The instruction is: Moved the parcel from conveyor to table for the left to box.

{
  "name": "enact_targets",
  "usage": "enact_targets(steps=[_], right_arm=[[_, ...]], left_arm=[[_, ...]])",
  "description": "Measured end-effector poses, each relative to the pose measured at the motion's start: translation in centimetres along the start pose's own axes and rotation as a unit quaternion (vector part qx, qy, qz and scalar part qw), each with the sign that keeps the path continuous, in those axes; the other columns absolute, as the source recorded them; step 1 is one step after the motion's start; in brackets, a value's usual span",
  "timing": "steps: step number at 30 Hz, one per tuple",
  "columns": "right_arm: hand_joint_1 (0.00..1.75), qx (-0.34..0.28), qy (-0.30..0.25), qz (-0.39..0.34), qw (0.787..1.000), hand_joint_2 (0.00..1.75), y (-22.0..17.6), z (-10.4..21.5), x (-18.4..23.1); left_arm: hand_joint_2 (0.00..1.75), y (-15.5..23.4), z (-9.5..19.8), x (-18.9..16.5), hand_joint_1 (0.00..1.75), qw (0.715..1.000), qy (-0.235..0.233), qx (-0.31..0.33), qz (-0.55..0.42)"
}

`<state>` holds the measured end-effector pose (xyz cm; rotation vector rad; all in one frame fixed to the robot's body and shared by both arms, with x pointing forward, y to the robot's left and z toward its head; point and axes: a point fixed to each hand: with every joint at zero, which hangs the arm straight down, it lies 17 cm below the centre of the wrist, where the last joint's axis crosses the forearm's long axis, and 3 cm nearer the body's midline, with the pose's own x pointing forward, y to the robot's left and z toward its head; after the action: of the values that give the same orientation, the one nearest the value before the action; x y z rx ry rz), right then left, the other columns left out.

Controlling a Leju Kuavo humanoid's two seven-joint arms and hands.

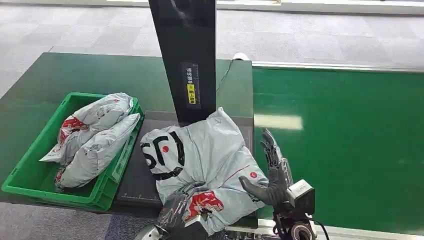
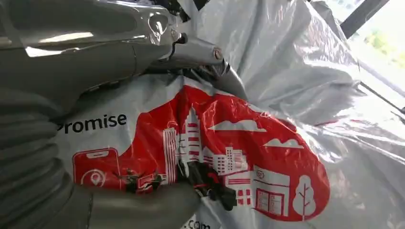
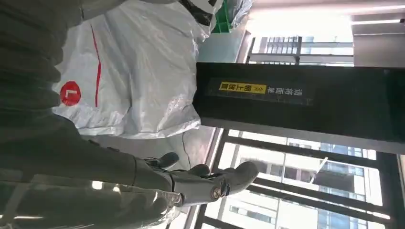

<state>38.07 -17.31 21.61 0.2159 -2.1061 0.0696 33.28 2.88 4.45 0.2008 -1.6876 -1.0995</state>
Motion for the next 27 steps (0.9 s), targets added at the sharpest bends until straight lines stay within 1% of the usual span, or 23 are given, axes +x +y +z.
enact_targets(steps=[5, 11, 14, 18, 23, 27], right_arm=[[0.0, -0.006, 0.0, 0.001, 1.0, 1.75, -0.3, 0.2, 0.2], [0.0, -0.011, 0.003, 0.003, 1.0, 1.75, -0.6, 0.7, 0.3], [0.0, -0.017, 0.004, 0.001, 1.0, 1.75, -0.9, 0.8, 0.2], [0.0, -0.022, 0.006, 0.0, 1.0, 1.75, -1.1, 0.7, 0.2], [0.0, -0.028, 0.007, 0.001, 1.0, 1.75, -1.5, 0.7, 0.1], [0.0, -0.03, 0.008, 0.002, 1.0, 1.75, -1.6, 0.4, 0.2]], left_arm=[[1.75, 1.7, -0.2, 0.8, 1.75, 0.999, -0.02, 0.043, 0.012], [1.75, 7.2, 0.6, 3.1, 1.75, 0.983, -0.075, 0.165, 0.02], [1.75, 10.9, 1.9, 5.0, 1.73, 0.963, -0.115, 0.245, -0.002], [1.75, 14.4, 3.7, 7.1, 1.75, 0.933, -0.143, 0.323, -0.072], [1.75, 16.8, 5.8, 10.0, 1.75, 0.902, -0.195, 0.363, -0.126], [1.75, 20.4, 7.4, 11.9, 1.73, 0.875, -0.206, 0.414, -0.142]])
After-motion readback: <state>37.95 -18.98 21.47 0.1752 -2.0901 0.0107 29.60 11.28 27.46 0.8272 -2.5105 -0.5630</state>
